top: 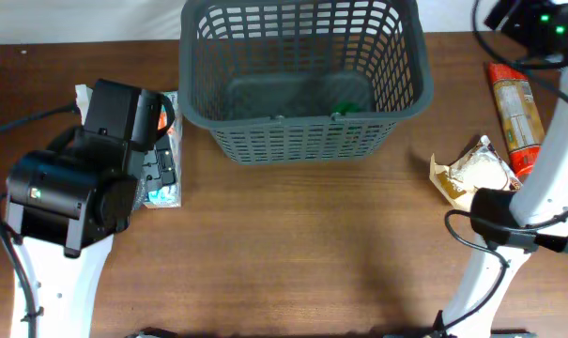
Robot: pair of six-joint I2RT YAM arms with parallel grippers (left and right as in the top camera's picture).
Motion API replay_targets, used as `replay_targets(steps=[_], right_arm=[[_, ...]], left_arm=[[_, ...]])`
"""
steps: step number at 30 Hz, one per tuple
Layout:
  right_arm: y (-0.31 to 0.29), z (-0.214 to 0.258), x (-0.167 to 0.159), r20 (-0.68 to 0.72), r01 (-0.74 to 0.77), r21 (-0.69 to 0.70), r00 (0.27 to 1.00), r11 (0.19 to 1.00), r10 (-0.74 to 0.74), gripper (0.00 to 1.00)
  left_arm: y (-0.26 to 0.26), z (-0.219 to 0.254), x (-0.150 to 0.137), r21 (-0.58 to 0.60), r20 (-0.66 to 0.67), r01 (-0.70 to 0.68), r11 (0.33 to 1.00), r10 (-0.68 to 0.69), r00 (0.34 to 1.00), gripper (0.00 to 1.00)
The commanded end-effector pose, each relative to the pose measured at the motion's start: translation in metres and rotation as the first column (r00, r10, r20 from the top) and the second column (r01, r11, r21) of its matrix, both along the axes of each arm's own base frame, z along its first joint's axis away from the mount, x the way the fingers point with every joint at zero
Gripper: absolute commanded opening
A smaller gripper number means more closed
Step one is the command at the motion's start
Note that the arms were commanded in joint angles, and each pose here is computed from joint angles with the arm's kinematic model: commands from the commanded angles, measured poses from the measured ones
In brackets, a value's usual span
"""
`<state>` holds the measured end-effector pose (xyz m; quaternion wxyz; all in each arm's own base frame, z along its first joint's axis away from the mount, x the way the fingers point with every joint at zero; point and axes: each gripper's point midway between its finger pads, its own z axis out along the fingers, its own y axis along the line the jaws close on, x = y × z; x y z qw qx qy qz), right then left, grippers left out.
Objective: Pack container
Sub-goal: 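Move the right gripper right and down onto the white rice bag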
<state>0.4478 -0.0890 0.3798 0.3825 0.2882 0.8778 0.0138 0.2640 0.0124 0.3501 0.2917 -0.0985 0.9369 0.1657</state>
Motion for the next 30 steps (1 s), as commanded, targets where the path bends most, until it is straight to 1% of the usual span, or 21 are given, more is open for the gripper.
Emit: replay_targets(steps=[1,4,6,7,11,13,14,15,16,18,20,23,26,30], right_arm=[[-0.025,-0.004,-0.016,-0.024,0.109,0.084,0.994,0.990,-0.108,0.99],[-0.050,-0.041,-0.030,-0.174,0.220,0.125,0.965,0.968,-0.196,0.99],[-0.060,-0.064,-0.039,-0.261,0.281,0.145,0.936,0.949,-0.237,0.99],[-0.067,-0.082,-0.047,-0.321,0.328,0.158,0.909,0.931,-0.266,0.99],[-0.081,-0.138,-0.068,-0.499,0.414,0.245,0.829,0.877,-0.252,0.99],[-0.080,-0.162,-0.075,-0.551,0.449,0.357,0.809,0.819,-0.203,0.99],[-0.081,-0.167,-0.078,-0.564,0.462,0.377,0.802,0.803,-0.196,0.99],[-0.088,-0.177,-0.087,-0.593,0.495,0.383,0.779,0.780,-0.204,0.99],[-0.095,-0.188,-0.098,-0.628,0.534,0.377,0.748,0.757,-0.215,0.99],[-0.100,-0.202,-0.109,-0.674,0.611,0.371,0.695,0.699,-0.250,0.99],[-0.103,-0.213,-0.111,-0.689,0.639,0.350,0.671,0.685,-0.273,0.99],[-0.108,-0.240,-0.116,-0.725,0.730,0.222,0.567,0.647,-0.391,0.99],[-0.099,-0.259,-0.109,-0.726,0.734,0.176,0.546,0.656,-0.417,0.99],[-0.096,-0.273,-0.106,-0.694,0.731,0.028,0.505,0.682,-0.513,0.99]], left_arm=[[0.003,-0.006,-0.009,0.004,-0.047,-0.017,1.000,0.017,0.999,0.99],[0.000,-0.008,-0.009,-0.016,-0.053,-0.008,1.000,0.007,0.999,0.99],[0.000,-0.008,-0.009,-0.016,-0.053,-0.008,1.000,0.007,0.999,0.99],[0.000,-0.008,-0.009,-0.016,-0.053,-0.008,1.000,0.007,0.999,0.99],[-0.001,-0.007,-0.007,-0.018,-0.043,-0.008,1.000,0.007,0.999,0.99],[-0.001,-0.006,-0.005,-0.020,-0.035,-0.008,1.000,0.007,0.999,0.99],[-0.001,-0.006,-0.005,-0.021,-0.031,-0.008,1.000,0.007,0.999,0.99],[-0.002,-0.005,-0.002,-0.025,-0.019,-0.007,1.000,0.007,1.000,0.99],[-0.003,-0.003,0.002,-0.030,-0.001,-0.007,1.000,0.007,1.000,0.99],[-0.004,-0.001,0.005,-0.034,0.014,-0.006,0.999,0.007,1.000,0.99],[-0.005,0.000,0.007,-0.038,0.028,-0.006,0.999,0.007,1.000,0.99],[-0.006,0.002,0.011,-0.044,0.047,-0.005,0.999,0.007,0.999,0.99],[-0.006,0.002,0.010,-0.044,0.043,-0.005,0.999,0.007,0.999,0.99],[-0.005,0.000,0.008,-0.039,0.029,-0.005,0.999,0.006,1.000,0.99]])
